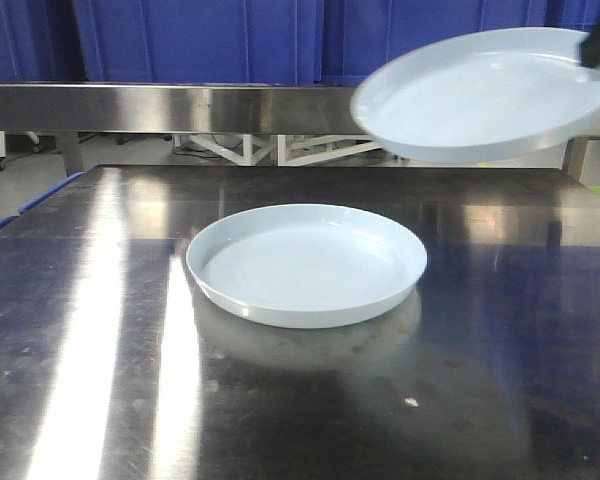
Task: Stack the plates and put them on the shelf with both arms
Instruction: 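Lower the held plate onto the center plate and open right gripper, then grasp the rim of the stacked plates with the right gripper, lift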
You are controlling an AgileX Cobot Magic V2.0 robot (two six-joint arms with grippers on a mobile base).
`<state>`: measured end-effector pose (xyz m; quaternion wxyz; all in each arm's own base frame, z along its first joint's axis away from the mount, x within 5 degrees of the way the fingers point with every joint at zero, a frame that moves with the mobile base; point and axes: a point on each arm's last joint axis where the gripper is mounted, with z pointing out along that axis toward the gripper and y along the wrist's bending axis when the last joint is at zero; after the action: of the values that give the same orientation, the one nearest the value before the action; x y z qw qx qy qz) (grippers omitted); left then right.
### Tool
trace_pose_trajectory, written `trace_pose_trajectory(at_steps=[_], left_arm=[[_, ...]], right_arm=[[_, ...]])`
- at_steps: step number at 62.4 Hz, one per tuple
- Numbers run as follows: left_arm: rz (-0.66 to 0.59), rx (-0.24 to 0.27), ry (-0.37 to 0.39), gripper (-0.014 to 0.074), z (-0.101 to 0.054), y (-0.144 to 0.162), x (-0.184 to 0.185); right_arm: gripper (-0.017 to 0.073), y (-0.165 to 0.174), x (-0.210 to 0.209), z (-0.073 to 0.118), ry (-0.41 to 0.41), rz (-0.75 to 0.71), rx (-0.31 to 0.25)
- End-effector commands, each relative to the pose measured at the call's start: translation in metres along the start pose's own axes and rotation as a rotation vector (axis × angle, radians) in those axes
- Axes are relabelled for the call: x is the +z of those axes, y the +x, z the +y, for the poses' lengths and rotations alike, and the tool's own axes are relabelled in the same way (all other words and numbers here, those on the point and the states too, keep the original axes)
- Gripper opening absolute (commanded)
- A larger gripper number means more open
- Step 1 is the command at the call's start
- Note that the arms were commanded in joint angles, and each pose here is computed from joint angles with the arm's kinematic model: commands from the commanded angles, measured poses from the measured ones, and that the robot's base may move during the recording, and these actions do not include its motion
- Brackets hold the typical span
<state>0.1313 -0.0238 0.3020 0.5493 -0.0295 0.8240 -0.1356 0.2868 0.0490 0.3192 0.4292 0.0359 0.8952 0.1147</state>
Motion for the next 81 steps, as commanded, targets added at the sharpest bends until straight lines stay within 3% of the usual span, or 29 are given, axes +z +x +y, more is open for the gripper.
trace_pose_trajectory(at_steps=[1,16,48,53,60,65,81], left_arm=[[-0.116,-0.015,0.023,0.0101,-0.004,-0.017,-0.004],[-0.116,-0.015,0.023,0.0101,-0.004,-0.017,-0.004],[-0.116,-0.015,0.023,0.0101,-0.004,-0.017,-0.004],[-0.116,-0.015,0.023,0.0101,-0.004,-0.017,-0.004],[-0.116,-0.015,0.023,0.0101,-0.004,-0.017,-0.004],[-0.116,-0.015,0.023,0.0101,-0.004,-0.017,-0.004],[-0.116,-0.015,0.023,0.0101,-0.004,-0.017,-0.004]], right_arm=[[0.0055,-0.015,-0.013,0.028,-0.097,-0.135,-0.045],[0.0055,0.006,0.014,0.07,-0.199,-0.065,-0.125],[0.0066,0.033,0.063,0.079,-0.183,0.061,-0.15],[0.0167,0.033,0.063,0.079,-0.183,0.061,-0.15],[0.0422,0.032,0.063,0.08,-0.185,0.048,-0.149],[0.0552,0.031,0.063,0.08,-0.187,0.039,-0.148],[0.0569,0.031,0.064,0.08,-0.187,0.041,-0.148]])
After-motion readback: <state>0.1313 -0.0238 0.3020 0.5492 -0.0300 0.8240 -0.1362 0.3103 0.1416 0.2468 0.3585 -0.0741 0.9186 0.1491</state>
